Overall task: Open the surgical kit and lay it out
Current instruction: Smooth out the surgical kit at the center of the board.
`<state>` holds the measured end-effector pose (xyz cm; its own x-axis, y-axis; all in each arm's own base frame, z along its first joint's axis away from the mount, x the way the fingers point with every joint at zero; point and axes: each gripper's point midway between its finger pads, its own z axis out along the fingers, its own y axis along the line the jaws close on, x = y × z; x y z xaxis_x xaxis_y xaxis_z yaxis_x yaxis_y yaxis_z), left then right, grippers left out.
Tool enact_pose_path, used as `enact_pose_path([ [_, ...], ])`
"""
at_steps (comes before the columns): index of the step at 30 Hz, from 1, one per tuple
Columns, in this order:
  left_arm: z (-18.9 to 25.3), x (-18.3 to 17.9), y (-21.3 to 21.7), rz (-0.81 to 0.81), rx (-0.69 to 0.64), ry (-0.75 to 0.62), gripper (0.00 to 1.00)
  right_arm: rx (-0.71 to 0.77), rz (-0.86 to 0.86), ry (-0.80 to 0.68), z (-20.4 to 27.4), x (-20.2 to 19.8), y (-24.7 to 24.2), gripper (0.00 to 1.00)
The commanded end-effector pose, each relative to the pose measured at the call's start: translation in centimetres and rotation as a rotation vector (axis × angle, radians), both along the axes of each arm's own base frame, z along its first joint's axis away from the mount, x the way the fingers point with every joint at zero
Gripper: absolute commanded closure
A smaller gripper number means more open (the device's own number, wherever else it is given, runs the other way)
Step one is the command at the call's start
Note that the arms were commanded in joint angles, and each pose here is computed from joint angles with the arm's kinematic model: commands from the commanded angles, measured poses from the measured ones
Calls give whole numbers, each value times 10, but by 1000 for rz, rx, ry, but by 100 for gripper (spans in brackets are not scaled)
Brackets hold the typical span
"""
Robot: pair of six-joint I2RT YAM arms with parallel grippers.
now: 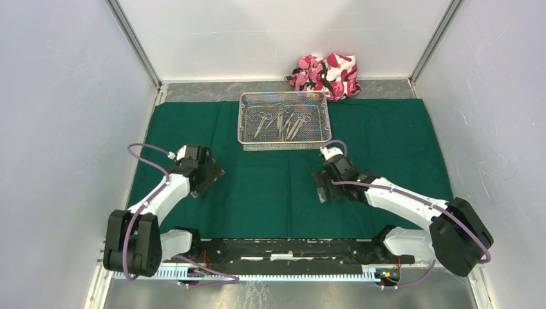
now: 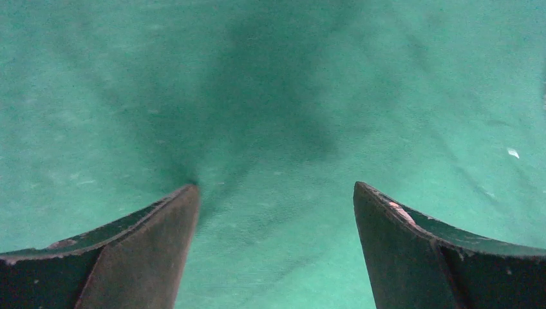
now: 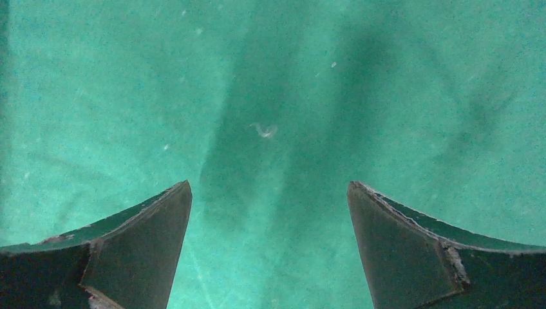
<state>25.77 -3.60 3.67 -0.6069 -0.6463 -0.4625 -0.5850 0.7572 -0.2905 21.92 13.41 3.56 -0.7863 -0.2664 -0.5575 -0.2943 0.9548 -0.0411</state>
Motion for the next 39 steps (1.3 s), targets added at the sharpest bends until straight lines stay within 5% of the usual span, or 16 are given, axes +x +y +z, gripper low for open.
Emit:
enact_pose_path([
  [1,-24,-34,26,183,93,174,3,-6,-44,3,4,-12,11,2],
  [6,-28,-66,68,369,214,264,3,4,-13,1,5,-33,27,2],
  [11,-11,-65,81,441,241,215,2,32,65,-15,13,-40,57,2],
  [20,54,-17,57,243,191,-44,3,27,135,-25,6,-29,89,2],
  [30,114,16,17,126,162,-235,5,-1,199,63,-27,-85,113,2],
  [39,159,36,-26,-78,117,-394,4,12,143,-145,55,-41,121,2],
])
